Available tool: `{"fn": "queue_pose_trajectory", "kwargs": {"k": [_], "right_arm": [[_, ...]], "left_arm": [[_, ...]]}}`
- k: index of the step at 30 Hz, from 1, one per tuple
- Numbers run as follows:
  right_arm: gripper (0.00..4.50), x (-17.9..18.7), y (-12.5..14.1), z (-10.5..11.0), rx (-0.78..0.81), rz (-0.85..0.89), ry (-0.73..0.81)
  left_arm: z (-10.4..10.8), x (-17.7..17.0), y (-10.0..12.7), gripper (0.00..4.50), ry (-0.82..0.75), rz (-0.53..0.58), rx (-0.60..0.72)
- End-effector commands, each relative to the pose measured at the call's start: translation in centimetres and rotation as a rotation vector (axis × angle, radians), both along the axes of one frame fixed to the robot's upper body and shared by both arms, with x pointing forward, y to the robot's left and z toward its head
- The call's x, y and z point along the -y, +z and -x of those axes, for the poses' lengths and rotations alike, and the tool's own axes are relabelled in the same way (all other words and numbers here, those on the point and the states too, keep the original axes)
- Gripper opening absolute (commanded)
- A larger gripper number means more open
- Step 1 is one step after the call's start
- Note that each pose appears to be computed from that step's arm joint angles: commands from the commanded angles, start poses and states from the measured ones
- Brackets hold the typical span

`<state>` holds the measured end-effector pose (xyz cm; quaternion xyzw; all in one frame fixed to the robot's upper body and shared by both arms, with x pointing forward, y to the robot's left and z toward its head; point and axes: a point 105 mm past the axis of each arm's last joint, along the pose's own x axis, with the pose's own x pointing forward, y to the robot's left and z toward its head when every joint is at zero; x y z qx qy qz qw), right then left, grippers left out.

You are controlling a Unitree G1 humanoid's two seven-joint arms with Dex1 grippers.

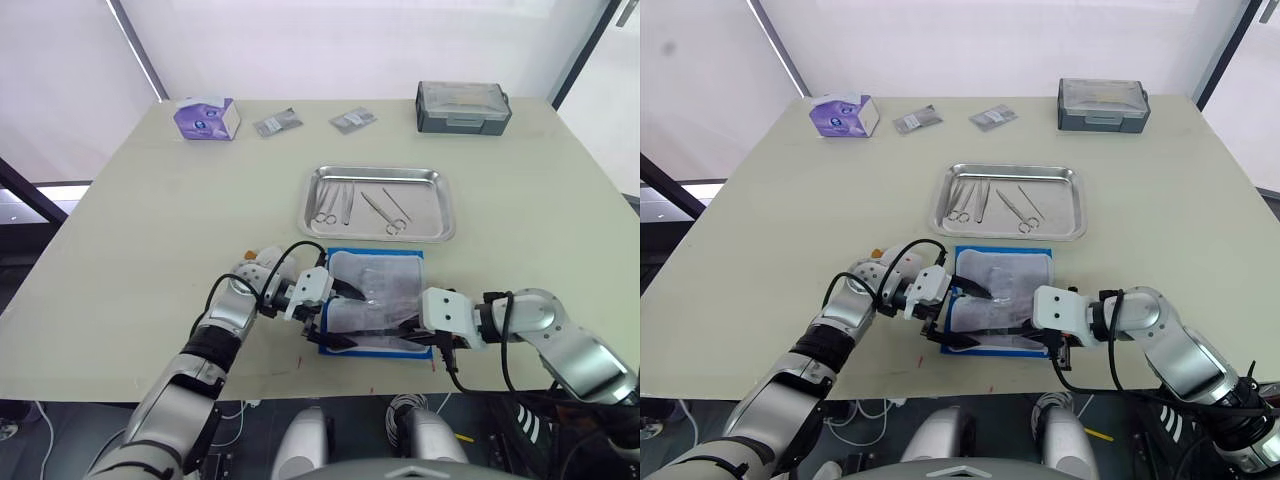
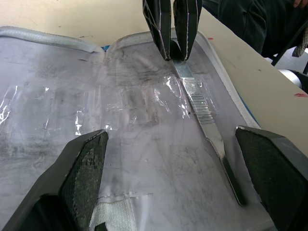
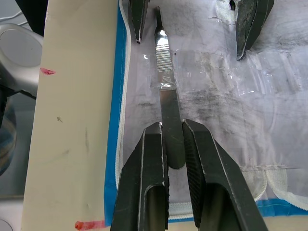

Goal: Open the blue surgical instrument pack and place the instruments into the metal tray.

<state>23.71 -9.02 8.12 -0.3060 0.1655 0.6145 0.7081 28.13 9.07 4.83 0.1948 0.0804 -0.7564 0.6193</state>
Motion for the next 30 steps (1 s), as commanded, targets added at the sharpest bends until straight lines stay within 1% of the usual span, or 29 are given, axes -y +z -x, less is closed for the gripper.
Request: {"fn": "queue_pose_trajectory", "kwargs": {"k": [1, 14, 30], "right_arm": [[0.05, 0.3, 2.5, -0.5, 0.092, -0.021, 0.012], [0.05, 3.1, 3.5, 0.2, 0.069, -0.028, -0.032], [0.05, 7.9, 4.4, 1.0, 0.065, 0.011, -0.119]], "left_arm": [[2.3, -1.6, -5.0, 4.50, -0.002, -0.175, -0.160], [2.3, -1.4, -5.0, 4.50, -0.002, -0.171, -0.159], [2.3, -1.2, -5.1, 4.50, -0.006, -0.158, -0.155]]}}
